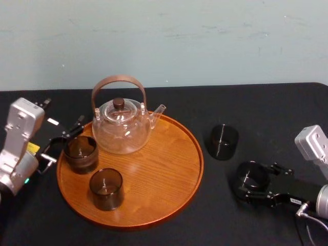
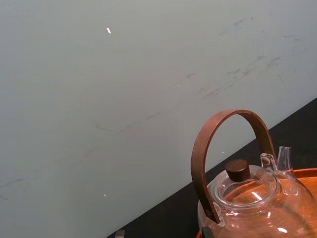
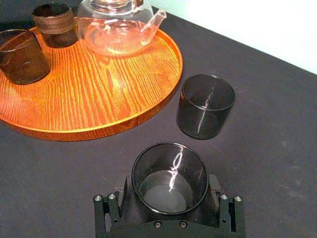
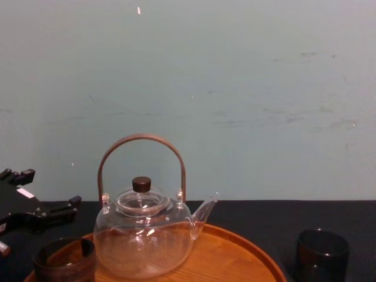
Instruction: Pick up the glass from the table and place it on the tray.
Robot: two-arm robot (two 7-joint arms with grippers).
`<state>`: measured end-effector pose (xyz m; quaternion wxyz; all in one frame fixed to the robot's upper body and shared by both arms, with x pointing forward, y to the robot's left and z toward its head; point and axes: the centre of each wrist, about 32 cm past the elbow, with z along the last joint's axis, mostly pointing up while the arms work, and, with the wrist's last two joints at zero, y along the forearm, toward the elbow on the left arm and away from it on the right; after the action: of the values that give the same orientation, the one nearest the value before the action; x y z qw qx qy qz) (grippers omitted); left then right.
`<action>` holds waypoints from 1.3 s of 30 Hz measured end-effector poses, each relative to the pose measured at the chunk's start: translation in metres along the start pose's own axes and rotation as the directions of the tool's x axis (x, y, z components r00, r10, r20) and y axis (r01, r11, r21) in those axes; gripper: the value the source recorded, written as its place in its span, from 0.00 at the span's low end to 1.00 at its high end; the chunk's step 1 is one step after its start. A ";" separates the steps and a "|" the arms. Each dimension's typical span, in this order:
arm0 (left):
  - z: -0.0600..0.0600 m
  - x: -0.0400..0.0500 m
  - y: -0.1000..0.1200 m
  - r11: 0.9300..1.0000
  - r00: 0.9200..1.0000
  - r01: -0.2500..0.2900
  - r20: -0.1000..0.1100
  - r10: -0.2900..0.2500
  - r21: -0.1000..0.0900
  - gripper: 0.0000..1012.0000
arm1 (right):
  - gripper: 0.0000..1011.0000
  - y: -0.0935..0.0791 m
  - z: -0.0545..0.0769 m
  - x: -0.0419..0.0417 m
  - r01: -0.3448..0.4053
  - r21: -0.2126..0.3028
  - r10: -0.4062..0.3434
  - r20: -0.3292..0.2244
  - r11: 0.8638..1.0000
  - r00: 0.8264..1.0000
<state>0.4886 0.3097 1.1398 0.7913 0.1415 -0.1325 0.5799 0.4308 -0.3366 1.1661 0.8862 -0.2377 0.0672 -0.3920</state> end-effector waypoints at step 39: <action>0.000 0.0000 0.000 1.000 1.000 0.000 0.000 0.000 0.000 0.99 | 0.89 0.004 0.001 0.0004 0.019 -0.007 -0.019 0.013 1.000 1.000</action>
<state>0.4886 0.3097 1.1398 0.7913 0.1415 -0.1325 0.5799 0.4339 -0.3343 1.1649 0.8819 -0.2442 0.0609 -0.3986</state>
